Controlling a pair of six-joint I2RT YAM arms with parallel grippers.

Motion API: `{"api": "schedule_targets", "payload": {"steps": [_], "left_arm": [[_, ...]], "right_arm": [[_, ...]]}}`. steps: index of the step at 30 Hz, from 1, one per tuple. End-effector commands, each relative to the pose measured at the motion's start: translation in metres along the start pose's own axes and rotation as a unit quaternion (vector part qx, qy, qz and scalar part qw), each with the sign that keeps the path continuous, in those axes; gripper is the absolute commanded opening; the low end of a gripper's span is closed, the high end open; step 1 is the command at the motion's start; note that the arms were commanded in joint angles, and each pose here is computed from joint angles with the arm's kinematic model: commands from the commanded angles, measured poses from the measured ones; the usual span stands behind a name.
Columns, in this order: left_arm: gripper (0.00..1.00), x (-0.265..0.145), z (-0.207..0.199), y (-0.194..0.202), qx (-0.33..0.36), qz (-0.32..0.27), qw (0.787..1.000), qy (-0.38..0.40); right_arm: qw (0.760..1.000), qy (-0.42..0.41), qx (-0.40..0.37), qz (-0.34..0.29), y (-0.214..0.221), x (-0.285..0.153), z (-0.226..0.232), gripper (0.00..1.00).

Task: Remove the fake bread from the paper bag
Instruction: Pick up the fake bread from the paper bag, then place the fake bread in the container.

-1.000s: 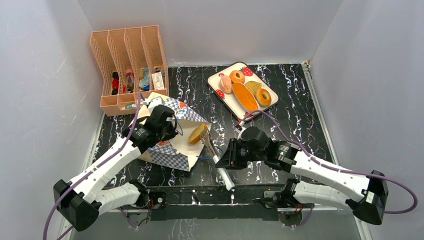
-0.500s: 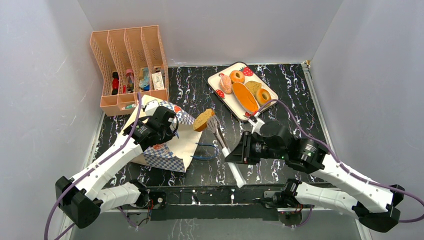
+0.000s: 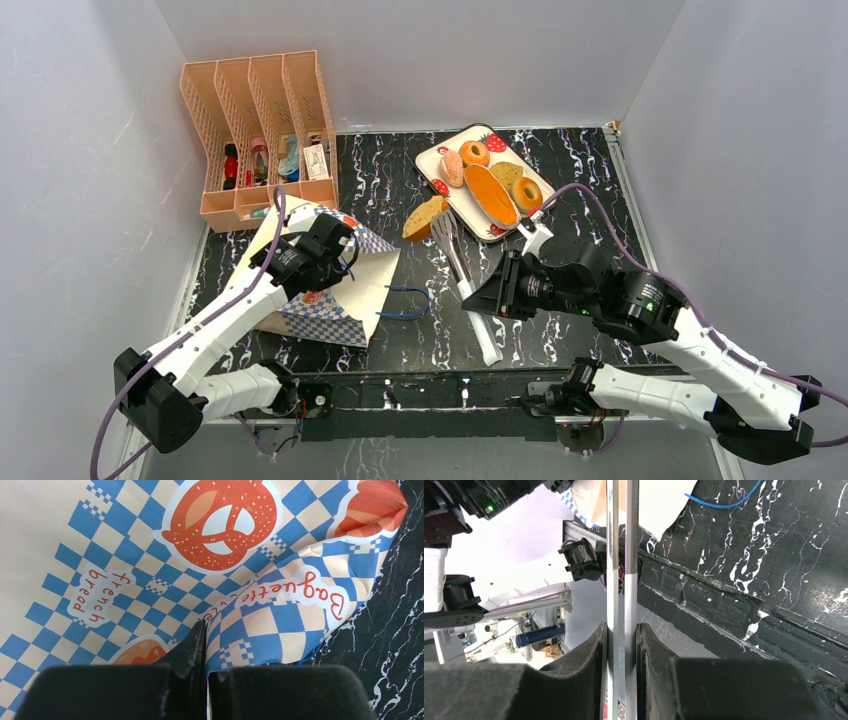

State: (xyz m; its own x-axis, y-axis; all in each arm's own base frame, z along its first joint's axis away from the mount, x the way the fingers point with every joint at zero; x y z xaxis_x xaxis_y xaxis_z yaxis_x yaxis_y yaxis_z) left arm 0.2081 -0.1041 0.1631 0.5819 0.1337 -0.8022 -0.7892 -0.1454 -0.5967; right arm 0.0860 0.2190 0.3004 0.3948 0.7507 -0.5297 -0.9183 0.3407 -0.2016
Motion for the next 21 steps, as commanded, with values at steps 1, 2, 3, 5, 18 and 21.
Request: {"api": "schedule_targets", "payload": {"steps": [1, 2, 3, 5, 18, 21], "left_arm": [[0.0, -0.002, 0.007, 0.001, 0.005, 0.001, 1.0, -0.018], [0.0, -0.002, 0.008, 0.002, 0.006, 0.002, 1.0, -0.019], [0.0, -0.002, 0.009, 0.003, 0.008, 0.003, 1.0, -0.019], [0.0, -0.003, 0.012, 0.005, 0.011, 0.003, 1.0, -0.019], [0.0, -0.014, 0.023, 0.013, 0.03, 0.004, 1.0, 0.001], [0.0, -0.013, 0.022, 0.021, 0.034, 0.014, 0.999, 0.013]], "right_arm": [[0.998, -0.036, -0.004, -0.056, -0.021, -0.015, 0.026, 0.0], [0.998, -0.036, -0.004, -0.06, -0.023, -0.014, 0.027, 0.0], [0.997, -0.035, -0.005, -0.064, -0.024, -0.014, 0.027, 0.0], [0.997, -0.034, -0.006, -0.071, -0.027, -0.012, 0.028, 0.0], [0.993, -0.007, -0.019, -0.12, -0.053, 0.025, 0.04, 0.0], [0.99, 0.002, -0.021, -0.139, -0.063, 0.04, 0.043, 0.0]]}}
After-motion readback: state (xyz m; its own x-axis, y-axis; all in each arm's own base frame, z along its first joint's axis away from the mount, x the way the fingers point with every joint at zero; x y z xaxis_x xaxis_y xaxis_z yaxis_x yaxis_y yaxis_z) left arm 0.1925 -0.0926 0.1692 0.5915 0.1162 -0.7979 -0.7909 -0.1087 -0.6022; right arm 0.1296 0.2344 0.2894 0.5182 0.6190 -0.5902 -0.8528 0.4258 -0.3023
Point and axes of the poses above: each gripper's point midway between its finger pads, its own x axis out along the fingers, its own z axis along the line the jaws close on, y = z × x, the point moved 2 cm from there along -x, back along the fingers, and after that the axes turned 13 degrees about x, right-handed, at the moved point
